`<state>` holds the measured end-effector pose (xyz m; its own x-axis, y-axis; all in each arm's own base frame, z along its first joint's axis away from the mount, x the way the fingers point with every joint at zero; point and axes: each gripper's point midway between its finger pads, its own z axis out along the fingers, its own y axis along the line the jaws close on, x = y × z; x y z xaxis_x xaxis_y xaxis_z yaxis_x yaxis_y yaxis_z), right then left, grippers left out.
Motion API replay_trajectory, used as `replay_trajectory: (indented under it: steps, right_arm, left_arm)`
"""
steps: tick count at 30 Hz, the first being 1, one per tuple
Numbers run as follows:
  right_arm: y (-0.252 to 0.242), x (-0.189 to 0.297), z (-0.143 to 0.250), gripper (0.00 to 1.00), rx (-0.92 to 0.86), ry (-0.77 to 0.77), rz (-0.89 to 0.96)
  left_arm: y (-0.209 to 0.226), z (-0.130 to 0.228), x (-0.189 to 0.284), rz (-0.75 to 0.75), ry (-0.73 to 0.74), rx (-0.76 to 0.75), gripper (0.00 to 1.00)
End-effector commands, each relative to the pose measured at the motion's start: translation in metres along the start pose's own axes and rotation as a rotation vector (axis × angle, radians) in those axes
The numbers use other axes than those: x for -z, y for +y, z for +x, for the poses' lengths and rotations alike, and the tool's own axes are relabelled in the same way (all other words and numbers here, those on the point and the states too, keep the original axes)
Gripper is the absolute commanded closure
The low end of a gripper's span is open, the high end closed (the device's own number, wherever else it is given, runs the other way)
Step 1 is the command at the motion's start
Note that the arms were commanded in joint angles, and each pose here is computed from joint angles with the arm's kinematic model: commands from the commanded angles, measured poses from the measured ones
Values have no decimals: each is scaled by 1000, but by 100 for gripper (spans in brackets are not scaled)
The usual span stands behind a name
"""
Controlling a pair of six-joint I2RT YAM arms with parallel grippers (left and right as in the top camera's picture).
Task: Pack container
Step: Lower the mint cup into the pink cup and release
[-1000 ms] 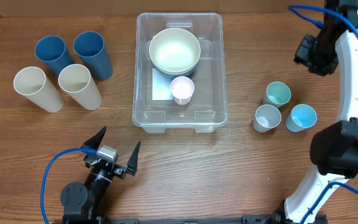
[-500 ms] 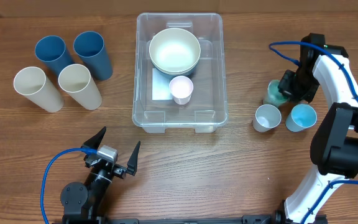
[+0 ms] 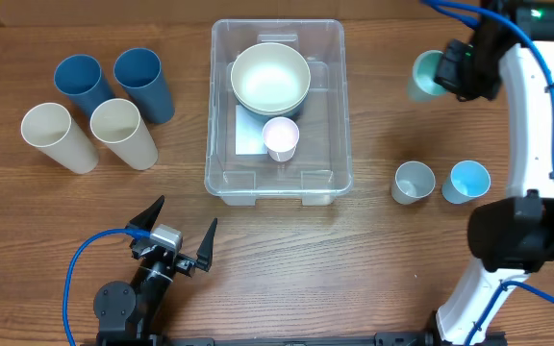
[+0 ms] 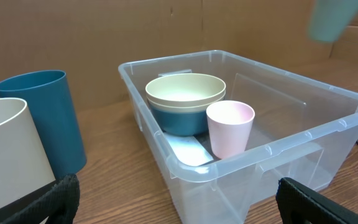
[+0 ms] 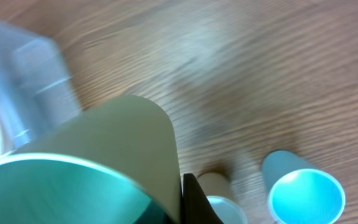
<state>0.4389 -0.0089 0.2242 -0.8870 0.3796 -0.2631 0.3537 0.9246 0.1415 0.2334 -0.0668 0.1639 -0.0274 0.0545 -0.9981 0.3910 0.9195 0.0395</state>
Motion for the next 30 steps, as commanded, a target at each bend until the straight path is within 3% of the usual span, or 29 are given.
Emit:
replay_trajectory:
  steps: [1, 6, 12, 18, 30]
  right_arm:
    - [66, 49, 19, 96, 156, -95, -107]
    - [156, 52, 82, 96, 401, -83, -154]
    - [200, 19, 116, 96, 494, -48, -115]
    - [210, -32, 121, 96, 509, 21, -70]
    - [199, -86, 143, 96, 513, 115, -30]
  left_arm:
    - [-1, 0, 0, 7, -5, 1, 0]
    - [-1, 0, 0, 7, -5, 1, 0]
    - [-1, 0, 0, 7, -5, 1, 0]
    - [-1, 0, 0, 7, -5, 1, 0]
    - [-1, 0, 0, 7, -5, 1, 0]
